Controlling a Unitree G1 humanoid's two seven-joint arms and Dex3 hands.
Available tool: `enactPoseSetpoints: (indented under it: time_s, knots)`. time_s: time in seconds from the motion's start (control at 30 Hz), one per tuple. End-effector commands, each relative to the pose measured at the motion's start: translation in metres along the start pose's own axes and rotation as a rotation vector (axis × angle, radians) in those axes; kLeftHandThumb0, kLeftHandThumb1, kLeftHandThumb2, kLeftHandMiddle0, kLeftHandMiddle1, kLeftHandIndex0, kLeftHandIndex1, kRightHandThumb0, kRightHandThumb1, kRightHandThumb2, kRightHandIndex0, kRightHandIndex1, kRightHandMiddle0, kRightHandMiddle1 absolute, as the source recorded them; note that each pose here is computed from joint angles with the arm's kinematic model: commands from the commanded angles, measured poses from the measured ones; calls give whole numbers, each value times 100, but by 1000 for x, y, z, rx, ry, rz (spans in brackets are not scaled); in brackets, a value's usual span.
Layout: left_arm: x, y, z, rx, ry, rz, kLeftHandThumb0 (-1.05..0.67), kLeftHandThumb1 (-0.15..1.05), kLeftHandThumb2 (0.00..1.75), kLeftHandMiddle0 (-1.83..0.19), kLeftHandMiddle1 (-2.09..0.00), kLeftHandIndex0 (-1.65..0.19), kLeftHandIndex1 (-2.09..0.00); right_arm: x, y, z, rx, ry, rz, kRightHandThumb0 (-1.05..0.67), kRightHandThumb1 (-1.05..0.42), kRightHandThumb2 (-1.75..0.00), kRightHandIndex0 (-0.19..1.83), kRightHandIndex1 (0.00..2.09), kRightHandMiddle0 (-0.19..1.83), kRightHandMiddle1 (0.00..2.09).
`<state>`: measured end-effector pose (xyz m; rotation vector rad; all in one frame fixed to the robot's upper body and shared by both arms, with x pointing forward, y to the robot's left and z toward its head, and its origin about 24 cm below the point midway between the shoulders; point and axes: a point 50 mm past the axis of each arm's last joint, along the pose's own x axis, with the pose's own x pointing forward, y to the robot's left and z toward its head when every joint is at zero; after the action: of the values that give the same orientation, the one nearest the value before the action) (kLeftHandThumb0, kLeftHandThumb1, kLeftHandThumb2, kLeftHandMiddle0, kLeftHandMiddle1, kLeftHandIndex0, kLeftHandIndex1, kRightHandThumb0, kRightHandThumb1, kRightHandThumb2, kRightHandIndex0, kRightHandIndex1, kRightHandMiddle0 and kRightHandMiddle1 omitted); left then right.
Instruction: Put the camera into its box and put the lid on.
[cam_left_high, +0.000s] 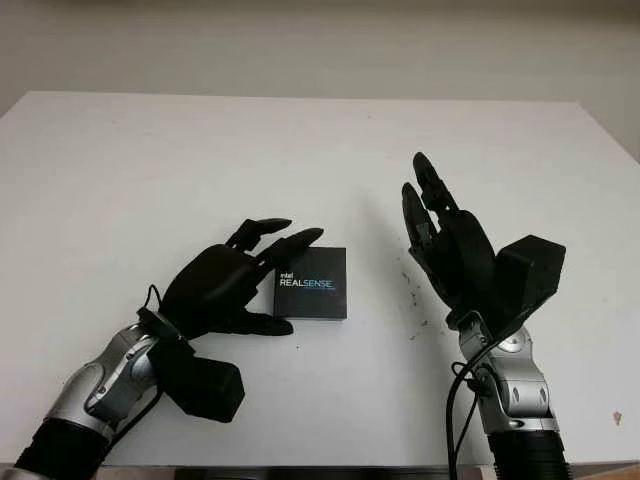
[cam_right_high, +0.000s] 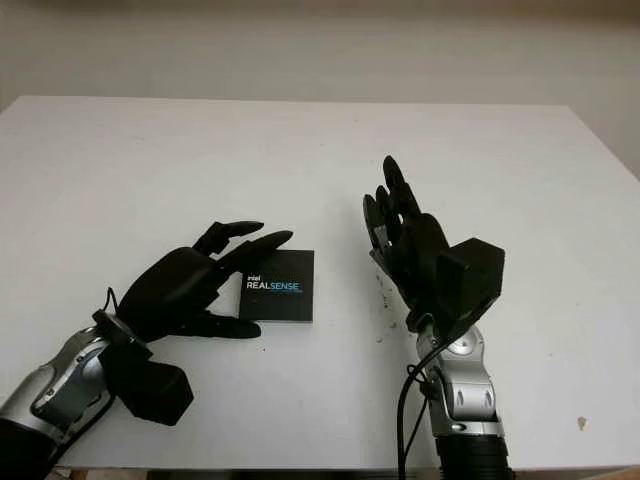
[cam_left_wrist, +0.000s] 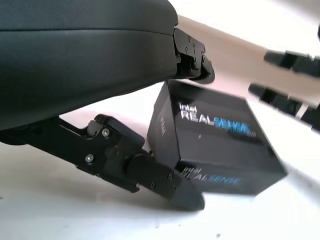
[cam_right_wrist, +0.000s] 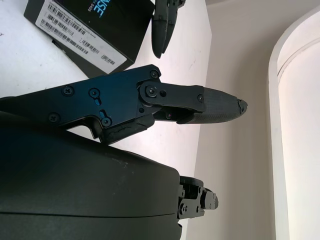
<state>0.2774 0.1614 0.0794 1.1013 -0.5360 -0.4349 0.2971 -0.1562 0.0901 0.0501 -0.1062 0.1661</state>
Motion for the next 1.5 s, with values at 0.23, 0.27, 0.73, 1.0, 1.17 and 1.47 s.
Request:
enactPoseSetpoints:
  time_s: [0.23, 0.27, 0.73, 1.0, 1.17, 1.47]
  knots:
    - [9, -2, 8, -50, -96, 88, -35, 93, 6, -6, -131, -5, -114, -2, -1, 2, -7, -8, -5, -68, -105, -46, -1, 6, -2, 6]
    - [10, -2, 8, -58, -103, 95, -33, 93, 6, -8, -135, -6, -119, -2, -1, 2, -13, -8, -5, -67, -105, -46, -1, 6, -2, 6]
    - [9, -4, 10, -104, -137, 96, -20, 101, 6, -30, -157, -26, -151, -1, -2, 1, -9, 1, 3, -68, -105, -46, -2, 5, -3, 5]
    - [10, -1, 13, -224, -69, 128, -18, 99, 5, -30, -160, -27, -149, -1, -1, 0, -3, 4, 8, -69, -105, -44, -1, 6, -2, 6]
    - [10, 13, 14, -306, -9, 148, -17, 104, 8, -26, -155, -19, -140, -1, -1, 0, 0, 7, 19, -69, -105, -44, -2, 5, -2, 6]
    - [12, 48, 18, -358, 70, 248, -15, 105, 13, -31, -152, -23, -129, 0, 0, -1, -3, 18, 33, -71, -105, -42, -2, 5, -1, 6]
